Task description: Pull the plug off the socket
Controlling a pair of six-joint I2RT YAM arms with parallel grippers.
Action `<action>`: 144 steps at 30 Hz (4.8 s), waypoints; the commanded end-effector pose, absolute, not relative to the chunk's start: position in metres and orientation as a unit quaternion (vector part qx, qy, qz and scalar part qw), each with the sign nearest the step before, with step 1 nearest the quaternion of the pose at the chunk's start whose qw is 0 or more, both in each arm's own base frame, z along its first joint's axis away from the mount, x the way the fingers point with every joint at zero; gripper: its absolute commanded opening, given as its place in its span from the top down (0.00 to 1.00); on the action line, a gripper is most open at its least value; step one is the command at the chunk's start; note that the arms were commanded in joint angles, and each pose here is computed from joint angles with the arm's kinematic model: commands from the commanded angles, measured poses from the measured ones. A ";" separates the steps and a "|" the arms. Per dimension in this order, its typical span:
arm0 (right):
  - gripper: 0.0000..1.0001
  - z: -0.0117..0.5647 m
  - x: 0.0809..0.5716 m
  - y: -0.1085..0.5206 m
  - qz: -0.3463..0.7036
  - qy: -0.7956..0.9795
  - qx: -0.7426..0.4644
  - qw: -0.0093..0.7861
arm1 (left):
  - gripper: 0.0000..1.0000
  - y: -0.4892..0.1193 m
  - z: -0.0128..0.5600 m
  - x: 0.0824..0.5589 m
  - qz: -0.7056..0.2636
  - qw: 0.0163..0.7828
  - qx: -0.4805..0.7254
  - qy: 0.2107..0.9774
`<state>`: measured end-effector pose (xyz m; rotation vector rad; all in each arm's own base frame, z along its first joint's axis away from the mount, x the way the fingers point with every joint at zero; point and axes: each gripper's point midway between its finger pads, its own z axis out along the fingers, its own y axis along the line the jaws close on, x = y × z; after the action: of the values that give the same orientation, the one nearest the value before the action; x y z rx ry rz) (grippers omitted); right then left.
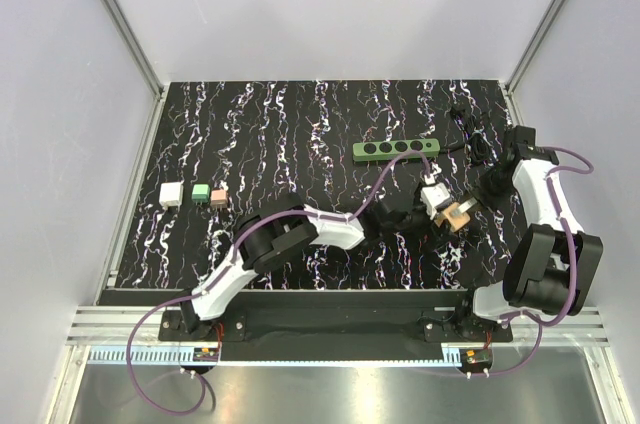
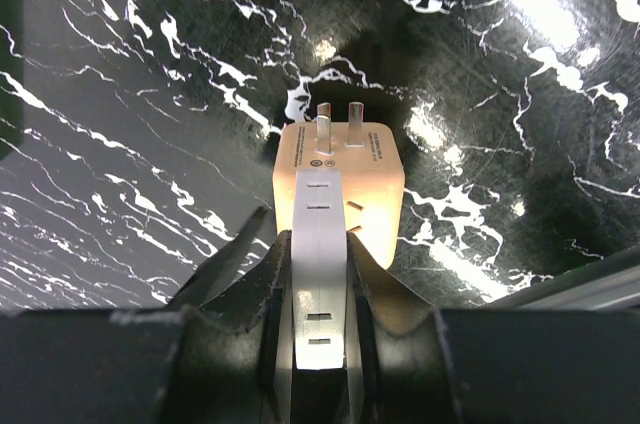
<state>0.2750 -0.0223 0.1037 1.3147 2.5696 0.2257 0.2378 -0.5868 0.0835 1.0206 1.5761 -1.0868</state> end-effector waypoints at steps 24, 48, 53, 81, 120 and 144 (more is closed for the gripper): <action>1.00 0.119 0.265 -0.001 0.122 0.875 0.455 0.108 | 0.58 -0.621 0.093 0.249 -0.407 0.534 0.438 0.598; 1.00 0.163 0.274 -0.028 0.068 0.871 0.453 0.178 | 1.00 -0.622 0.066 0.264 -0.377 0.543 0.426 0.618; 1.00 0.175 0.279 -0.024 0.084 0.869 0.453 0.183 | 1.00 -0.622 0.066 0.266 -0.378 0.542 0.427 0.617; 1.00 0.182 0.272 -0.030 0.062 0.879 0.438 0.181 | 1.00 -0.632 0.067 0.245 -0.365 0.531 0.474 0.600; 1.00 0.157 0.275 -0.026 0.075 0.886 0.420 0.182 | 0.07 -0.532 0.250 0.234 -0.436 0.604 0.414 0.522; 1.00 0.169 0.364 0.242 0.340 0.905 0.054 0.250 | 0.04 -0.250 0.293 0.355 -0.210 0.731 0.205 0.617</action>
<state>0.3347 0.1722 0.1403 0.3566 2.6229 0.6792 0.3463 -0.2943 0.2587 0.5686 1.4345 -0.6025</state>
